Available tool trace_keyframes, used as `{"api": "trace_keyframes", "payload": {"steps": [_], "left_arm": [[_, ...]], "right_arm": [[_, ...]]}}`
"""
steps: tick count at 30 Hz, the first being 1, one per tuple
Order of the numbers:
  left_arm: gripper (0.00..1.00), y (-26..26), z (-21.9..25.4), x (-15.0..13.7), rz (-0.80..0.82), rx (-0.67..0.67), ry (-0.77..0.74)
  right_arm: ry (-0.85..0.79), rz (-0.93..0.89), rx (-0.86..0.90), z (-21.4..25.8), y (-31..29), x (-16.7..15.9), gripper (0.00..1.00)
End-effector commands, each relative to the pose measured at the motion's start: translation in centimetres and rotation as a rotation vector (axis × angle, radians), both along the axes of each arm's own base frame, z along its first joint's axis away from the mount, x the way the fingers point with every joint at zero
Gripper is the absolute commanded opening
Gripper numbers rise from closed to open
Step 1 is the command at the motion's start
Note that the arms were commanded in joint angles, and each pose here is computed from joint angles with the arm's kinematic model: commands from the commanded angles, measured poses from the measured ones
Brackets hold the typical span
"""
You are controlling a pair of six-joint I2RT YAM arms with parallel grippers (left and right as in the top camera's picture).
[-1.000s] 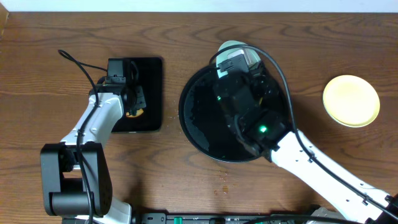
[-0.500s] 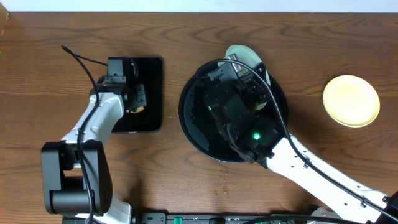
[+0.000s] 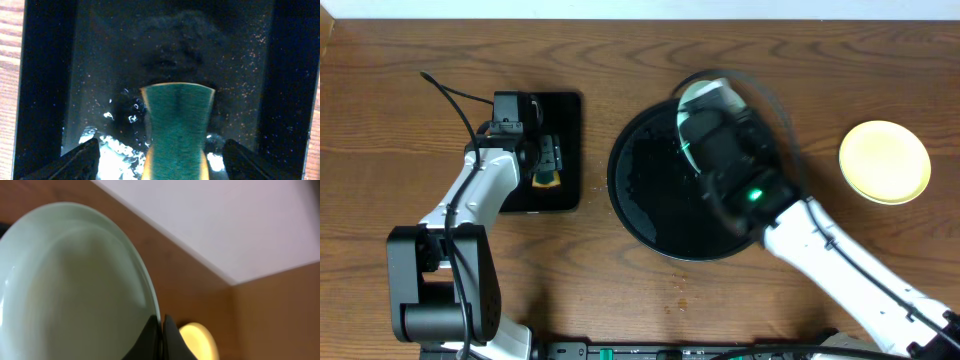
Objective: Clean dirty plates on tray and stack at the side
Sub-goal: 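Carry the pale green plate right and set it on the yellow plate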
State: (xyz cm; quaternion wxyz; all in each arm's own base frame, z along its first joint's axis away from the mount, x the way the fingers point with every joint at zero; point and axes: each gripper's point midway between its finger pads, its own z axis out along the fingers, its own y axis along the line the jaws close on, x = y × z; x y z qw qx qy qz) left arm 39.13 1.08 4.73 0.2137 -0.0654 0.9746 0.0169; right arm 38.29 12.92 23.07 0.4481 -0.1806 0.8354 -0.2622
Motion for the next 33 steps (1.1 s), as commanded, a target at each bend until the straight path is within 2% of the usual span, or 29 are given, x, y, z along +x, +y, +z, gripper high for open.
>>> {"api": "trace_keyframes", "payload": {"steps": [1, 6, 12, 17, 21, 25, 29, 31, 33], "left_arm": [[0.80, 0.2, -0.6, -0.3, 0.004, 0.005, 0.018], [0.82, 0.2, -0.6, -0.3, 0.005, 0.005, 0.018], [0.85, 0.2, -0.6, -0.3, 0.004, 0.005, 0.018], [0.86, 0.2, -0.6, -0.3, 0.004, 0.005, 0.018], [0.86, 0.2, -0.6, -0.3, 0.004, 0.005, 0.018], [0.86, 0.2, -0.6, -0.3, 0.004, 0.005, 0.018], [0.86, 0.2, -0.6, -0.3, 0.004, 0.005, 0.018], [0.86, 0.2, -0.6, -0.3, 0.004, 0.005, 0.018], [0.86, 0.2, -0.6, -0.3, 0.004, 0.005, 0.018]], "right_arm": [[0.102, -0.006, 0.346, -2.5, -0.6, 1.3, 0.01], [0.158, -0.094, 0.601, -3.7, -5.9, 3.1, 0.01], [0.117, -0.331, 0.776, -4.2, -16.9, 3.2, 0.01], [0.050, -0.618, 0.844, -5.1, -26.7, 0.2, 0.01], [-0.024, -0.789, 0.884, -5.2, -32.4, -2.5, 0.01], [-0.081, -0.884, 0.889, -5.1, -36.1, -4.5, 0.01], [-0.114, -0.908, 0.884, -4.7, -37.5, -5.1, 0.02], [-0.099, -0.907, 0.867, -4.9, -37.6, -5.4, 0.08], [-0.098, -0.917, 0.860, -5.0, -37.7, -5.5, 0.23]]}}
